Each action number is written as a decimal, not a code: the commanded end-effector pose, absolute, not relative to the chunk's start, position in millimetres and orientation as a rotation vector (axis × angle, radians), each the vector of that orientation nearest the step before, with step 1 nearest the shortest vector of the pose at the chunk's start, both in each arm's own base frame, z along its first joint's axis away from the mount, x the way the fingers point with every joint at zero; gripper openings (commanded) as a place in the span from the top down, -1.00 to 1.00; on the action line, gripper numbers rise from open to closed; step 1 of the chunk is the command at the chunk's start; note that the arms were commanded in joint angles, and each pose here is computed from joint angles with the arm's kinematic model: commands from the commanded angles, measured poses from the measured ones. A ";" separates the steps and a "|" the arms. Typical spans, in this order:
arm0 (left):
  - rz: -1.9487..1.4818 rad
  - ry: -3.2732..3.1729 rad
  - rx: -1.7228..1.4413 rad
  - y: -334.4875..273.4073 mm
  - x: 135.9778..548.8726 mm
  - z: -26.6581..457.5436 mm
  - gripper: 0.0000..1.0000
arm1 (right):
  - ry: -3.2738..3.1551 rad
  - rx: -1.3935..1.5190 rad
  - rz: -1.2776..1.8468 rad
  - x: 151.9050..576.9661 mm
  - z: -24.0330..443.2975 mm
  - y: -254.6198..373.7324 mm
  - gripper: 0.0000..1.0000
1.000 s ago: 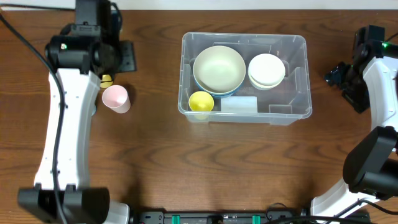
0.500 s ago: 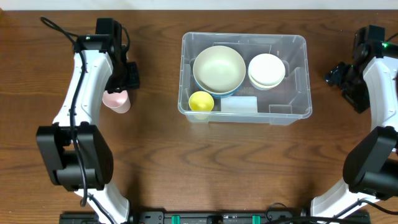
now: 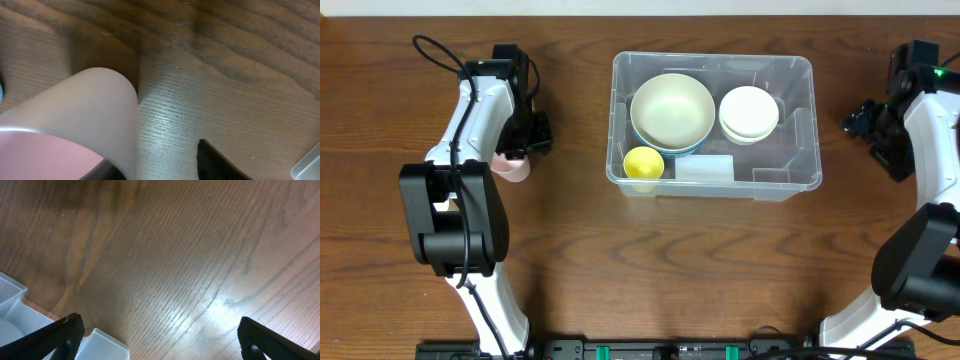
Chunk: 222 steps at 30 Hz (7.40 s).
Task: Pack container
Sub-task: 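Grasp the pink cup rim with the left gripper, then carry the pink cup and lower it onto the yellow cup, then release the pink cup and move the left gripper to the cream cup, then grasp the cream cup rim with the left gripper, then carry the cream cup and lower it onto the pink cup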
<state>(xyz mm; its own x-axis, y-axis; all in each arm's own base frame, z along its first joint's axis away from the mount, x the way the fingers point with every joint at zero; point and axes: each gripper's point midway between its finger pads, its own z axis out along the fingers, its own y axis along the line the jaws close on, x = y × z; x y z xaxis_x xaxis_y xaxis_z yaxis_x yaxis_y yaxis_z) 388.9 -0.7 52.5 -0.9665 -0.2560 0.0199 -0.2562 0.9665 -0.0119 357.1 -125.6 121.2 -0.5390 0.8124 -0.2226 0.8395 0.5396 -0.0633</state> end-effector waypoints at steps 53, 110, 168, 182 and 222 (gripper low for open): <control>0.220 -3.221 -0.931 -231.2 320.1 166.6 0.88 | 2.579 1.436 -0.252 354.9 125.2 -129.4 -0.99; -0.318 -2.412 2.070 162.1 236.9 128.7 -0.96 | 2.579 1.437 -0.252 354.9 125.2 -129.5 -0.99; -0.327 -2.290 2.045 167.5 236.3 43.9 0.88 | 2.579 1.437 -0.252 354.9 125.2 -129.5 -0.99; -0.317 -2.317 2.070 159.6 219.8 84.5 0.88 | 2.579 1.437 -0.252 354.8 125.1 -129.5 -0.99; 0.810 -3.840 -0.422 -144.8 313.9 273.6 0.89 | 2.579 1.437 -0.252 354.9 125.2 -129.5 -0.98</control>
